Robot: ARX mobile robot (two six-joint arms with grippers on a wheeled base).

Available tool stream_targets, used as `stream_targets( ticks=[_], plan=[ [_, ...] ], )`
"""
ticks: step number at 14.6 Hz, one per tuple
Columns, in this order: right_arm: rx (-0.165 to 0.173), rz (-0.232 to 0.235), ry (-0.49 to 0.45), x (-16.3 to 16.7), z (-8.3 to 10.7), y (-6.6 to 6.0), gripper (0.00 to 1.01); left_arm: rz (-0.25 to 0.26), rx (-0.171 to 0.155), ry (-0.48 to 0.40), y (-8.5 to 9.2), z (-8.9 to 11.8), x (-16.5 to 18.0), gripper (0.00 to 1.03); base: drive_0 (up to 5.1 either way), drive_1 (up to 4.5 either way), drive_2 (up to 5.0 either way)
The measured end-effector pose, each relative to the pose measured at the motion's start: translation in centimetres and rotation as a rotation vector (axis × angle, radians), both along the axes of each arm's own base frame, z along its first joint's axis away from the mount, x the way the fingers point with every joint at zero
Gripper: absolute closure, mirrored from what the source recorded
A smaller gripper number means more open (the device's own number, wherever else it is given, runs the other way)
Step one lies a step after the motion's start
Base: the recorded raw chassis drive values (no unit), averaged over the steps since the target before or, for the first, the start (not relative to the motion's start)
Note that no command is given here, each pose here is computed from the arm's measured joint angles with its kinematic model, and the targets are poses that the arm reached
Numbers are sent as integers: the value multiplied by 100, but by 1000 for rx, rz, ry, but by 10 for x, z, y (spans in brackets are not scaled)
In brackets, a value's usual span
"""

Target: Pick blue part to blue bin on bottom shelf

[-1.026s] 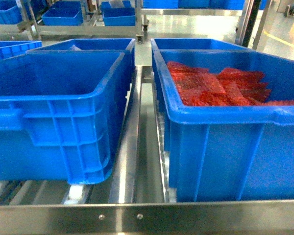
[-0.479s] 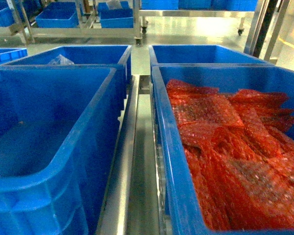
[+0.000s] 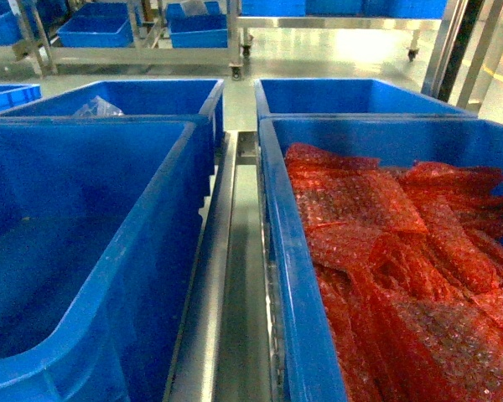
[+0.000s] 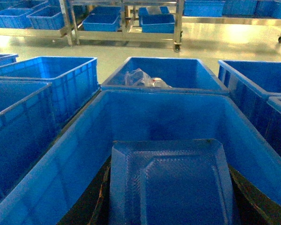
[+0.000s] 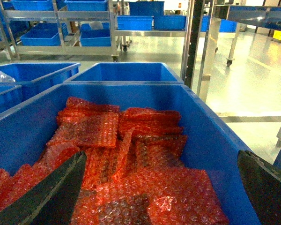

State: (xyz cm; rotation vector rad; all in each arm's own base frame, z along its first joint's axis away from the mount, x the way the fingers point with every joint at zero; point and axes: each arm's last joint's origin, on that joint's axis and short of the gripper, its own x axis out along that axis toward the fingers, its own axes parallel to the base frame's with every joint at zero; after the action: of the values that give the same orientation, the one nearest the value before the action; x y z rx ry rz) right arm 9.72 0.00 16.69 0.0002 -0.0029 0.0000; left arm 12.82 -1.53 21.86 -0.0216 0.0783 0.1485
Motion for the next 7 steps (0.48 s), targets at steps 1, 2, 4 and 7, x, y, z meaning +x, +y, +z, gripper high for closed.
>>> stream_targets(
  ticks=[1, 2, 4, 7],
  plan=[
    [0, 0, 0, 0, 0, 0, 3, 0, 0, 0, 0, 0, 0, 59, 0, 0, 0],
    [0, 0, 0, 0, 0, 0, 3, 0, 0, 0, 0, 0, 0, 59, 0, 0, 0],
    [0, 0, 0, 0, 0, 0, 3, 0, 0, 0, 0, 0, 0, 59, 0, 0, 0],
    [0, 0, 0, 0, 0, 0, 3, 0, 0, 0, 0, 0, 0, 59, 0, 0, 0]
  ],
)
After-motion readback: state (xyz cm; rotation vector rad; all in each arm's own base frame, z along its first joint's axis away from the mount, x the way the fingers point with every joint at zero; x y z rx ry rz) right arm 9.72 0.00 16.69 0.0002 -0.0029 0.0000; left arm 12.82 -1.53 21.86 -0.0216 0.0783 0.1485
